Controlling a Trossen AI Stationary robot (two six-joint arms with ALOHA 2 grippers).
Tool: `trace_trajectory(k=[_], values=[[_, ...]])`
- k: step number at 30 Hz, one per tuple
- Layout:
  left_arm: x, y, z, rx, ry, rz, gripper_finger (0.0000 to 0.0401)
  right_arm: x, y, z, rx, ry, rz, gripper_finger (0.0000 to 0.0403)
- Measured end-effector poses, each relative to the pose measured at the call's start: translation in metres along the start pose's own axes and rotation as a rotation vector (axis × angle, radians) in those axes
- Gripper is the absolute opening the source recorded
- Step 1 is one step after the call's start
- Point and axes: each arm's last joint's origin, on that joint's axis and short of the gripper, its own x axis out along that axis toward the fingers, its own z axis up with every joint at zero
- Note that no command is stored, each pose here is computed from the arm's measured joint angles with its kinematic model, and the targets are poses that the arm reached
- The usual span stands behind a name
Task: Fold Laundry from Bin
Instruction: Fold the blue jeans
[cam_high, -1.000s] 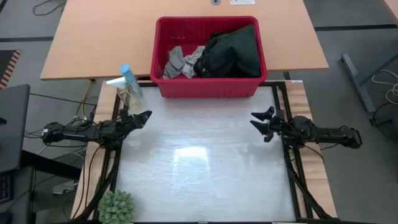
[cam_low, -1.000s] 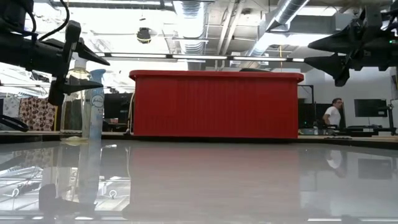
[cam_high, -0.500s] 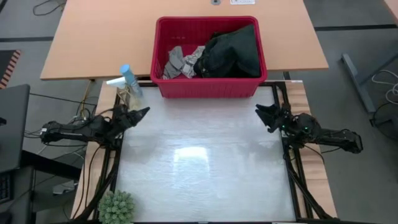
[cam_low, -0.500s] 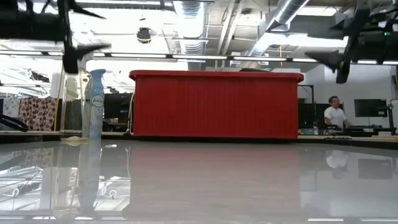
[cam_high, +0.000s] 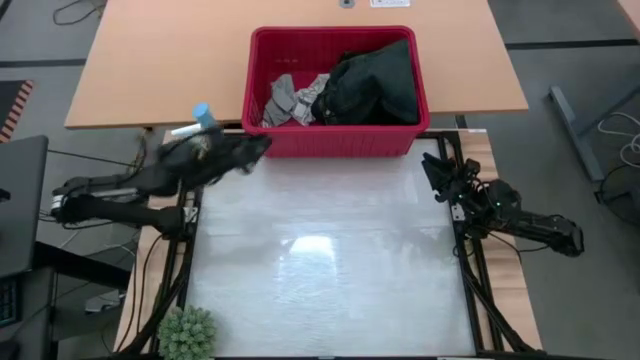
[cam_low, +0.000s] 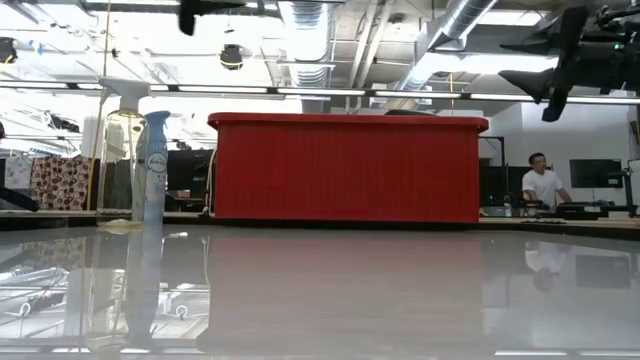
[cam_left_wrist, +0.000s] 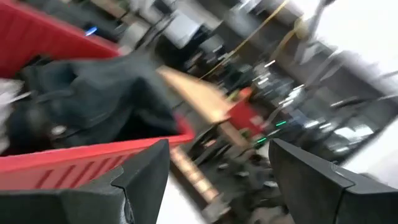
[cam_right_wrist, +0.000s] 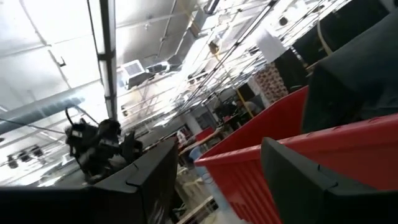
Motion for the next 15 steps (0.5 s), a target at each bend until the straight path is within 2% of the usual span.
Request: trace_trajectory(k=[3, 7, 11, 15], values=[[0.046, -0.003, 0.016, 0.019, 0.083, 0.069, 0.0263, 0.000, -0.002, 0.001, -0.010, -0.010, -0.019, 0.0255], [0.108, 0.010, 0.034, 0.061, 0.197, 0.124, 0.0263, 0.001, -0.004, 0.001, -0.020, -0.015, -0.039, 0.0255], [0.166, 0.043, 0.050, 0.077, 0.289, 0.224, 0.0262, 0.001, -0.004, 0.002, -0.025, -0.018, -0.048, 0.0255], [0.217, 0.085, 0.058, 0.093, 0.380, 0.264, 0.0262, 0.001, -0.004, 0.002, -0.024, -0.018, -0.047, 0.0255]])
